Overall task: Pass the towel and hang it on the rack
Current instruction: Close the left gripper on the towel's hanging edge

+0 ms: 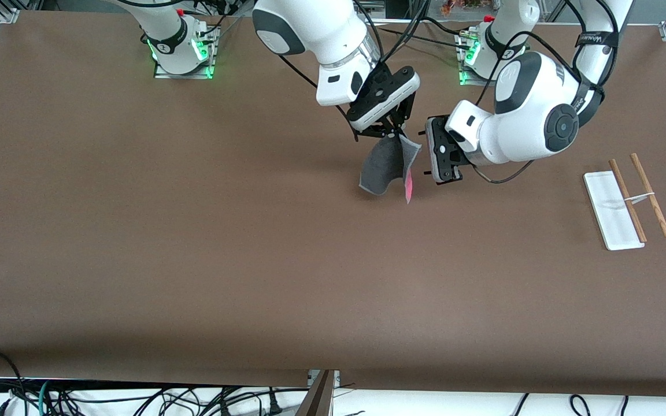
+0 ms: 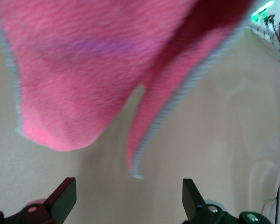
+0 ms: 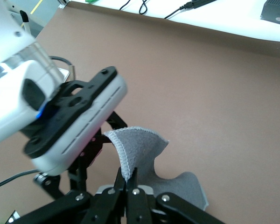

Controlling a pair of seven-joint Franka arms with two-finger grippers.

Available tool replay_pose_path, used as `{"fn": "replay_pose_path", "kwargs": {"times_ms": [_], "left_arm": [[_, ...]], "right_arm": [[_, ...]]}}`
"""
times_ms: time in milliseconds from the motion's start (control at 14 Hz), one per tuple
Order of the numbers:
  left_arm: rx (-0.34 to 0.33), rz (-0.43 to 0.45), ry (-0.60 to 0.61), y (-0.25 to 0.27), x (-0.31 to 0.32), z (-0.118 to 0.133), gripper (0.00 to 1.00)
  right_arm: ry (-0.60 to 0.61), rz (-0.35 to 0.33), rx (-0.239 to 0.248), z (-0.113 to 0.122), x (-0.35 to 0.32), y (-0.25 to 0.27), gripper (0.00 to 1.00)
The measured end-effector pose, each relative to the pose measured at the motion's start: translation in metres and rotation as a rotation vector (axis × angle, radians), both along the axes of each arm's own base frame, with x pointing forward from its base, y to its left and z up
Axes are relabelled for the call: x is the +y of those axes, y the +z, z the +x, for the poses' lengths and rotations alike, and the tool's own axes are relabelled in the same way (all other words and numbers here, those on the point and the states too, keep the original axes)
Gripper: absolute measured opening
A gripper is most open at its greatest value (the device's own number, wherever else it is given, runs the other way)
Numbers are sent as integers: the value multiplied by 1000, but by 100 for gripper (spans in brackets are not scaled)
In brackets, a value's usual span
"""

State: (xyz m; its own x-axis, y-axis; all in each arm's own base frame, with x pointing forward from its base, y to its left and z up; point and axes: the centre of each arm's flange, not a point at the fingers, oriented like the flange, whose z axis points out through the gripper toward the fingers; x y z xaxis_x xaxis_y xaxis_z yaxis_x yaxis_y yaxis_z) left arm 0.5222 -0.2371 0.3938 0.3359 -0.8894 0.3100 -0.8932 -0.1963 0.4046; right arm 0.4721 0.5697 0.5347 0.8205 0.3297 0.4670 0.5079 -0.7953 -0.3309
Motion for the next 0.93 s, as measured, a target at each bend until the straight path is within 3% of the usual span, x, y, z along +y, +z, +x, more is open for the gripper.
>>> {"fn": "replay_pose_path", "kwargs": {"times_ms": [214,500,929], "left_arm": [[1,-10,9,2,1,0,93],[9,-27,25,2,0,0,100],[3,-68,66,5,-2,4,84]], "right_arm": [[-8,0,0,5,-4,0,3],[-8,0,-1,5,-4,0,3],[-9,40,-30,6,-3,6,3]]}}
